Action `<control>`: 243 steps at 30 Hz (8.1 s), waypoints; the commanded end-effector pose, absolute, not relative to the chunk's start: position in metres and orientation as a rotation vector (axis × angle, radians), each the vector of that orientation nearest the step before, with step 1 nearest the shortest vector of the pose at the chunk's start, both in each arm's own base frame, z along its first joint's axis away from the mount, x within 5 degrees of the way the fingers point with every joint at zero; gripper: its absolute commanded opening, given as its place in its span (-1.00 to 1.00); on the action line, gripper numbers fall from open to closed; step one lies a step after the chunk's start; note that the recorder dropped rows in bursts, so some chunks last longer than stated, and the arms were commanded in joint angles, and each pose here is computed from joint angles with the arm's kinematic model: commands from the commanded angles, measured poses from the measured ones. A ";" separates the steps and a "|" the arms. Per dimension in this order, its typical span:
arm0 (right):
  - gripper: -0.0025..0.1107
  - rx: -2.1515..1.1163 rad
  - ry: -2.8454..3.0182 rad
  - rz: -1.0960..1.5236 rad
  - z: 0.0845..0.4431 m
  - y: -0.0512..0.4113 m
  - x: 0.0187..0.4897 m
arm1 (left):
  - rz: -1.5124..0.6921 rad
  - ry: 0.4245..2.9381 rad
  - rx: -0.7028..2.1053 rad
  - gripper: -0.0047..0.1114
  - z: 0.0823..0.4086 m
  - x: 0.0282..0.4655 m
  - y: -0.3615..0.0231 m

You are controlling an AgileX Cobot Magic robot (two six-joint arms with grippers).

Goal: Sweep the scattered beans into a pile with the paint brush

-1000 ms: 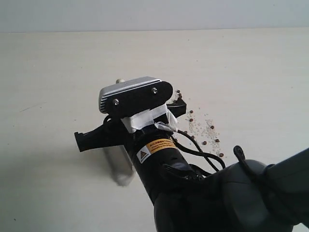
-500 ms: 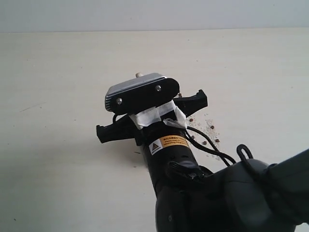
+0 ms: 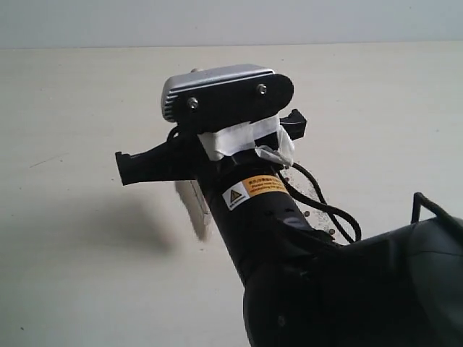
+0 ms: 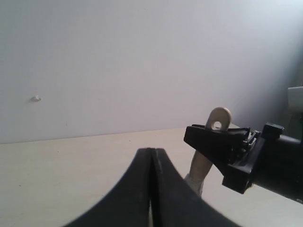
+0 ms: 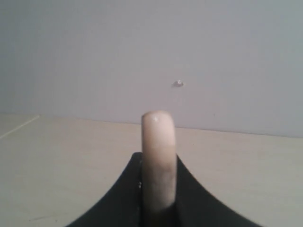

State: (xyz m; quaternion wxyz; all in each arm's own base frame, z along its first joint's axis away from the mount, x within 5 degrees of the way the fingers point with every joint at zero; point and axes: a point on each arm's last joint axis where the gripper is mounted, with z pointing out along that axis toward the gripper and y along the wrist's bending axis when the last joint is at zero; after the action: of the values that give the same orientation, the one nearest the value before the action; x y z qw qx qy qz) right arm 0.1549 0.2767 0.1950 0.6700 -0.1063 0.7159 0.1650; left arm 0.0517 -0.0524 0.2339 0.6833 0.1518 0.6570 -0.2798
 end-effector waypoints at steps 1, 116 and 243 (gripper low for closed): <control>-0.96 -0.120 1.637 0.462 0.185 0.270 0.177 | -0.639 1.469 0.325 -0.92 0.232 0.051 -0.052; -0.96 -0.171 1.584 -0.147 0.179 0.142 0.243 | -0.637 1.470 0.324 -0.92 0.232 0.051 -0.052; -0.96 -1.039 1.823 1.288 0.164 0.167 0.467 | -0.638 1.470 0.324 -0.92 0.232 0.051 -0.052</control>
State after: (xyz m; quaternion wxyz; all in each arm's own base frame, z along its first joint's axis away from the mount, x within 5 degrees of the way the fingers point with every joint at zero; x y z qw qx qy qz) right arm 0.4702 0.1640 0.1587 0.3563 -0.3959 0.6879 0.4931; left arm 0.0518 -0.0523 0.2339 0.6835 0.1511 0.6573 -0.2791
